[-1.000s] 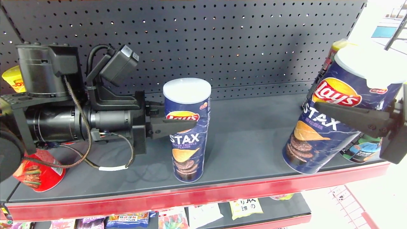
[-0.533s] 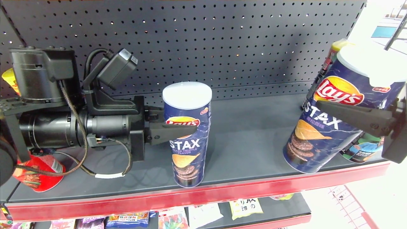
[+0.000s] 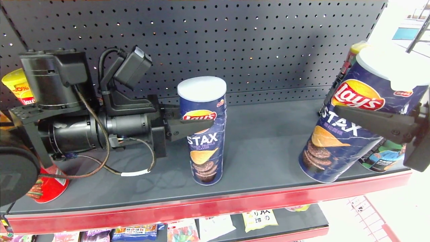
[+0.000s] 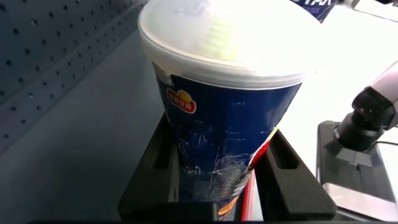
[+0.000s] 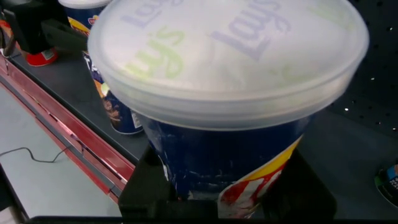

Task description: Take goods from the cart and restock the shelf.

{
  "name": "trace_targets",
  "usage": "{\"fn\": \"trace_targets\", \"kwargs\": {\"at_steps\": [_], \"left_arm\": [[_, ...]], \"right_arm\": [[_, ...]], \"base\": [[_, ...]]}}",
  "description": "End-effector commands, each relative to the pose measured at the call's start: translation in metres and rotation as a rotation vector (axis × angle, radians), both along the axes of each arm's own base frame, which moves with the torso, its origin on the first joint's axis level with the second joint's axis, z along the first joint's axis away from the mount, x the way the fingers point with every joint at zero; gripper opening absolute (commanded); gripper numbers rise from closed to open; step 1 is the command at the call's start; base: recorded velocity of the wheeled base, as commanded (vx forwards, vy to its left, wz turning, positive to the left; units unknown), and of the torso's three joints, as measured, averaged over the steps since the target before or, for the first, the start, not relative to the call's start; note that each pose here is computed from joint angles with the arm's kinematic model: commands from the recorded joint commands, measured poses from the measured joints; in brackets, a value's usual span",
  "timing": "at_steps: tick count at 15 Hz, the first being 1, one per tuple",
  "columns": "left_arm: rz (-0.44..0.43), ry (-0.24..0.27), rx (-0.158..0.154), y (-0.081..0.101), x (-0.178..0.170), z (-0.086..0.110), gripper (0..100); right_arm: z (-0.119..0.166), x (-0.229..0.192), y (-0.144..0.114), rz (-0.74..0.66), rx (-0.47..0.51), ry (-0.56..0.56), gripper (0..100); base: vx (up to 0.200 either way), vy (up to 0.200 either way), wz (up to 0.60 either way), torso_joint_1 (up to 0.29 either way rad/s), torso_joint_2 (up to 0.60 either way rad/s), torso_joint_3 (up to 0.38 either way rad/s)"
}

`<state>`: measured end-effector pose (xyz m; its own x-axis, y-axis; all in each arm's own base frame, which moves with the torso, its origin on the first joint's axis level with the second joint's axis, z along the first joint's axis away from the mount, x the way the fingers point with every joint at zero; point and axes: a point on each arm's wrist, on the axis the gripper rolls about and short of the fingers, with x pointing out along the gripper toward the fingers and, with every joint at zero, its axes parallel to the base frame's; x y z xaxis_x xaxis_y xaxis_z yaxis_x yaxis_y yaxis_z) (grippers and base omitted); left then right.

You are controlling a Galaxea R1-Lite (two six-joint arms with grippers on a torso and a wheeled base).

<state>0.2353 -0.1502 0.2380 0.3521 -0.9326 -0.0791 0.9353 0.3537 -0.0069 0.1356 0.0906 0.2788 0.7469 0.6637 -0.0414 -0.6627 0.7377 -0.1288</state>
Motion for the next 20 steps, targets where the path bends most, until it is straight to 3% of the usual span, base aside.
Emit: {"fn": "trace_targets", "kwargs": {"at_steps": [1,16,20], "left_arm": [[-0.005,0.024,0.014,-0.002,-0.002,-0.008,0],[-0.023,0.018,0.015,-0.005,-0.024,-0.007,0],[-0.017,0.046,0.033,0.000,-0.032,-0.017,0]], "right_arm": [[-0.001,0.000,0.000,0.001,-0.002,0.002,0],[-0.002,0.001,0.001,0.001,-0.005,0.009,0],[-0.002,0.001,0.001,0.001,-0.004,0.008,0]], "base": [[0.000,0.000,0.00,0.000,0.00,0.000],[0.000,0.000,0.00,0.000,0.00,0.000],[0.000,0.000,0.00,0.000,0.00,0.000]]}}
